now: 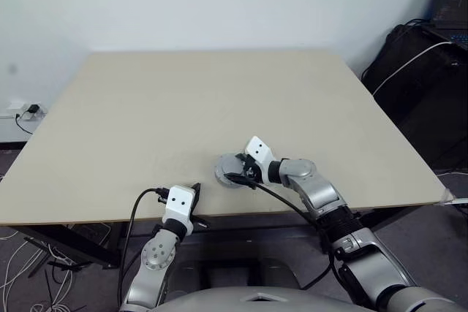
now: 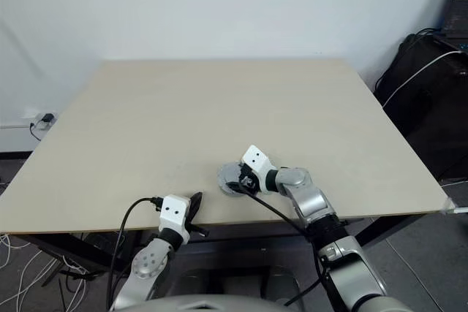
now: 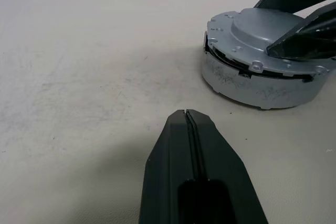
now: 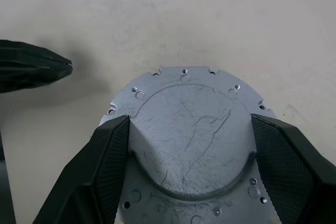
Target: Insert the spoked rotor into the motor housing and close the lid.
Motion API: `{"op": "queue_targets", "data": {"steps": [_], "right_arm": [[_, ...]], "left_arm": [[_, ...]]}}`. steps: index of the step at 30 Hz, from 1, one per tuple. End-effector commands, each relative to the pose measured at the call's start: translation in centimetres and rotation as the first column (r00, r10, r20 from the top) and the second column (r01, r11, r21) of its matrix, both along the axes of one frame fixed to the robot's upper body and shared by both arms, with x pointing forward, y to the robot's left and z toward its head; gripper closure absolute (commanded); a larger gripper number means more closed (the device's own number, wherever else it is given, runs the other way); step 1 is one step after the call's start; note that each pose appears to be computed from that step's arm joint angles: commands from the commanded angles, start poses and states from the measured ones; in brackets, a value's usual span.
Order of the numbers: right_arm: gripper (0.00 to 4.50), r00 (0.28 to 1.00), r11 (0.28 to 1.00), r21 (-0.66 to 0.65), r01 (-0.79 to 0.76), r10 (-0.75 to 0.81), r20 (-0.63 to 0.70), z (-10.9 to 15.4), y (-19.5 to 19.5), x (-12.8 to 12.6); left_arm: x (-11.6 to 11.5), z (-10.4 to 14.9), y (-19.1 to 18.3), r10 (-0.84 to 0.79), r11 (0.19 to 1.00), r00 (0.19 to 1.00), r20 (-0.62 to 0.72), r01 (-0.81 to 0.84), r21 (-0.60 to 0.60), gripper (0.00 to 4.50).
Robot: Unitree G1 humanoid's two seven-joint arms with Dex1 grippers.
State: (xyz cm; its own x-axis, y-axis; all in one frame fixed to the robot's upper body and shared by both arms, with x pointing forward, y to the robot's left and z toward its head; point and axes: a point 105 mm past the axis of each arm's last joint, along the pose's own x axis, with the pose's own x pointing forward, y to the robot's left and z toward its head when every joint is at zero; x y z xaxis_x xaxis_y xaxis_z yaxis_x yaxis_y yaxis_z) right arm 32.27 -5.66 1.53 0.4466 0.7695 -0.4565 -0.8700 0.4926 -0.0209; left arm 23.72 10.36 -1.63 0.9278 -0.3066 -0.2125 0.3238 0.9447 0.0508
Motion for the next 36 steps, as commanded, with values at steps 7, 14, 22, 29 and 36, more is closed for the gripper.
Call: {"op": "queue_targets", "data": {"steps": [7,14,22,29,36], "right_arm": [[1.27,0.999,0.996,-0.085,0.024,-0.022,0.033,0.2,-0.2,0.8],[1.27,0.999,0.992,-0.116,0.047,-0.044,0.024,-0.2,-0.5,1.0],[1.27,1.000,0.989,-0.145,0.012,-0.014,-0.010,-0.8,-0.6,0.6],[1.27,0.999,0.986,-0.169,-0.005,-0.001,-0.037,-1.2,-1.1,0.1],[1.27,0.999,0.986,-0.166,0.018,-0.024,-0.033,-1.4,-1.1,0.2]], "left_arm": [[0.5,1.7,-0.2,-0.001,1.000,0.998,0.065,0.002,-0.010,4.50],[0.5,1.7,-0.2,-0.002,1.000,0.998,0.064,0.003,-0.009,4.50],[0.6,1.7,-0.2,-0.004,1.000,0.998,0.064,0.004,-0.007,4.50],[0.6,1.7,-0.2,-0.006,1.000,0.998,0.063,0.007,-0.008,4.50],[2.7,2.6,0.9,0.124,0.991,0.991,0.046,-0.121,-0.055,4.50]]}}
